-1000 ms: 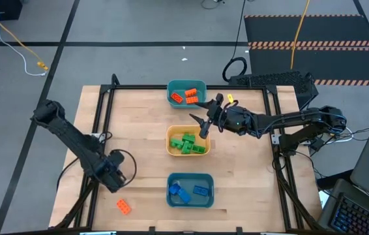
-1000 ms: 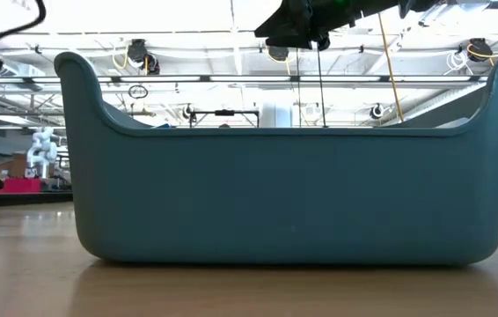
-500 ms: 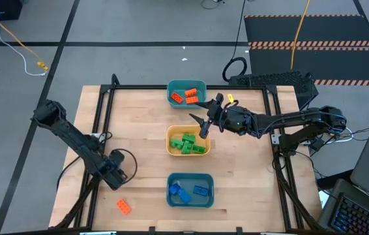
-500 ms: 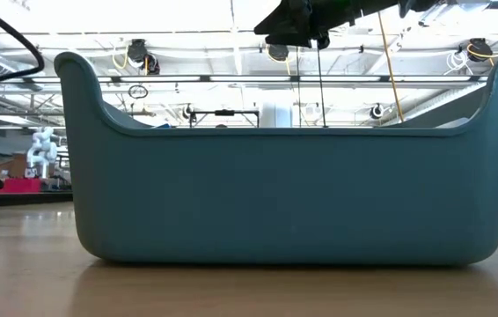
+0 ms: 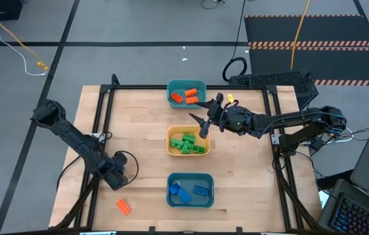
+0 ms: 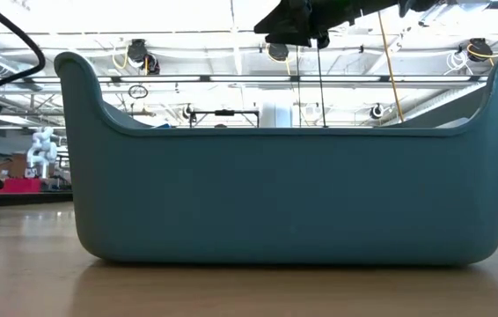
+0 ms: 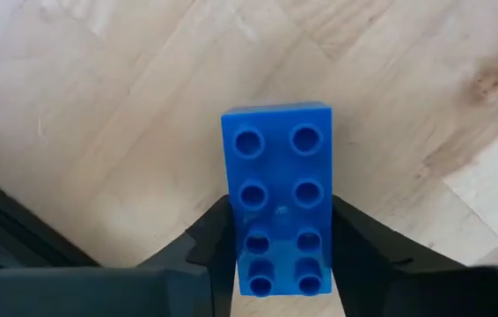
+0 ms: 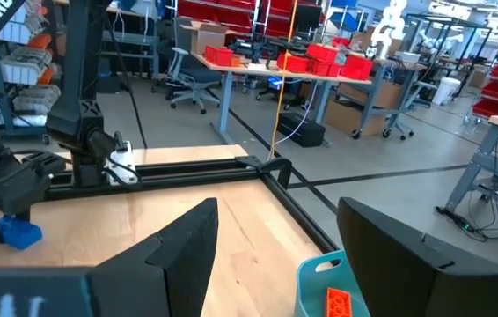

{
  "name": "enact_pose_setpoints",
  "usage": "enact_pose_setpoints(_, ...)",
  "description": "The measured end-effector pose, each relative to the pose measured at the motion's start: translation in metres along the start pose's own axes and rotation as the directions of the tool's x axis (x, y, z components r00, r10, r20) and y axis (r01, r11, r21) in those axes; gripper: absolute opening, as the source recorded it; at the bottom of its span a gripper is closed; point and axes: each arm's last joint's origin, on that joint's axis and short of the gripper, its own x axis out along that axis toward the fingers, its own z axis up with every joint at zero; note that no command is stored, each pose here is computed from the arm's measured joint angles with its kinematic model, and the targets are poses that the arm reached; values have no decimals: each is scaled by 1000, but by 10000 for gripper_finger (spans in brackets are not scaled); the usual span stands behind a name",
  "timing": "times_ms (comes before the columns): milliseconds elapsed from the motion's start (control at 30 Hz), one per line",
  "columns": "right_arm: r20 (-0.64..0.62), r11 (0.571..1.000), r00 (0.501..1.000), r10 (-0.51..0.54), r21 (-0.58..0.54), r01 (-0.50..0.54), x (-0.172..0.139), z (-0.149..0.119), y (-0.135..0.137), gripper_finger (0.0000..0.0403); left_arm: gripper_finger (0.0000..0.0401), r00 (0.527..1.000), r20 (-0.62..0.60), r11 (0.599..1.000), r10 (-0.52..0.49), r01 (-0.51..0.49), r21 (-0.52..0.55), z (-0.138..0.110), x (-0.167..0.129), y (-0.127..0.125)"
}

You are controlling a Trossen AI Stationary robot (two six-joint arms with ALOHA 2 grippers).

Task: Sort & place blocks by color
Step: Put the blue game piece into the blue bin

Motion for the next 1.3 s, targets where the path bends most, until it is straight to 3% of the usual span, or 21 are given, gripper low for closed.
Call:
enact_pose_setpoints(233,10,1000,1000,-6,5,6,0,1,-1,228,138,997,47,995,-69,65,80,19,-16,-4)
enact_pose_setpoints(467,18,1000,1000,-7,-10,7,0,2,-1,228,159,947,256,952,-194,119,282,52,-60,-27)
enact_pose_setpoints(600,12,1000,1000,-6,-13,6,0,1,-1,228,151,855,418,902,-308,122,415,70,-94,-43)
enact_pose_setpoints(800,15,999,1000,-3,-36,4,-2,3,-1,228,140,585,610,809,-534,143,571,95,-121,-73)
enact_pose_setpoints(1033,36,999,999,23,-38,-21,-19,15,-1,228,157,578,638,820,-509,101,563,121,-96,-92)
enact_pose_setpoints(1300,9,999,999,44,-20,-44,-35,22,-4,228,142,472,580,723,-664,206,659,144,-91,-110)
